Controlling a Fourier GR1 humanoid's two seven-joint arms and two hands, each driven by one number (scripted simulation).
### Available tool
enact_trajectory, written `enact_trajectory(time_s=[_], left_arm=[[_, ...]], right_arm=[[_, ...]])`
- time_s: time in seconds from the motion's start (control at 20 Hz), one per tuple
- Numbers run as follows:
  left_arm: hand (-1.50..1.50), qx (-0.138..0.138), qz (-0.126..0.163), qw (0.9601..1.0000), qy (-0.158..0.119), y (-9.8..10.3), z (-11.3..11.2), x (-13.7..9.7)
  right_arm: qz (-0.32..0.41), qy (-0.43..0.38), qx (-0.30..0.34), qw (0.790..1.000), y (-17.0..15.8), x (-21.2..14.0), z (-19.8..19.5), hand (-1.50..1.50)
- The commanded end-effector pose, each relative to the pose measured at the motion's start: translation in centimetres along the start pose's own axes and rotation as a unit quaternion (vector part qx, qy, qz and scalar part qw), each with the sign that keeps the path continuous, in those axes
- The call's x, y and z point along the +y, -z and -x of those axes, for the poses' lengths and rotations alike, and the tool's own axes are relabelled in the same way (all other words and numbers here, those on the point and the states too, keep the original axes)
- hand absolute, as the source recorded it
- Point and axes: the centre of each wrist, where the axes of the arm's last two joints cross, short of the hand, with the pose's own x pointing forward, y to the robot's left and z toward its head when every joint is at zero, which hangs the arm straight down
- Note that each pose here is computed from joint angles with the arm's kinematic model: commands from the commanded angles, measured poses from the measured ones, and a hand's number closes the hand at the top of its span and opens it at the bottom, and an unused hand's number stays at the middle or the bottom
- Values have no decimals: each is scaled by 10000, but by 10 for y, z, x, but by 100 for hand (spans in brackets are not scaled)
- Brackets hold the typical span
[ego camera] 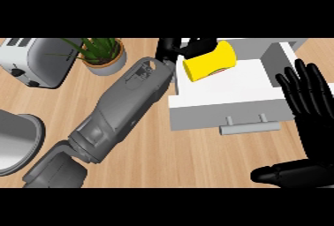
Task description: Pick up the cup, place it into the drawer and close the drawer
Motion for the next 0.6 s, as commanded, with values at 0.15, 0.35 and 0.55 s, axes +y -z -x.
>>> enact_trajectory(time_s=[0.15, 0.35, 0.55], left_arm=[[150, 262, 122, 9981, 543, -6, 16, -1], [-150, 296, 158, 9945, 992, -10, 25, 0], [-150, 206, 17, 9976, 655, -2, 5, -10]], right_arm=[[6, 65, -74, 10000, 1, 3, 0, -150], [-204, 109, -66, 9997, 2, -1, 0, -150], [-310, 232, -221, 9990, 15, 6, 0, -150]])
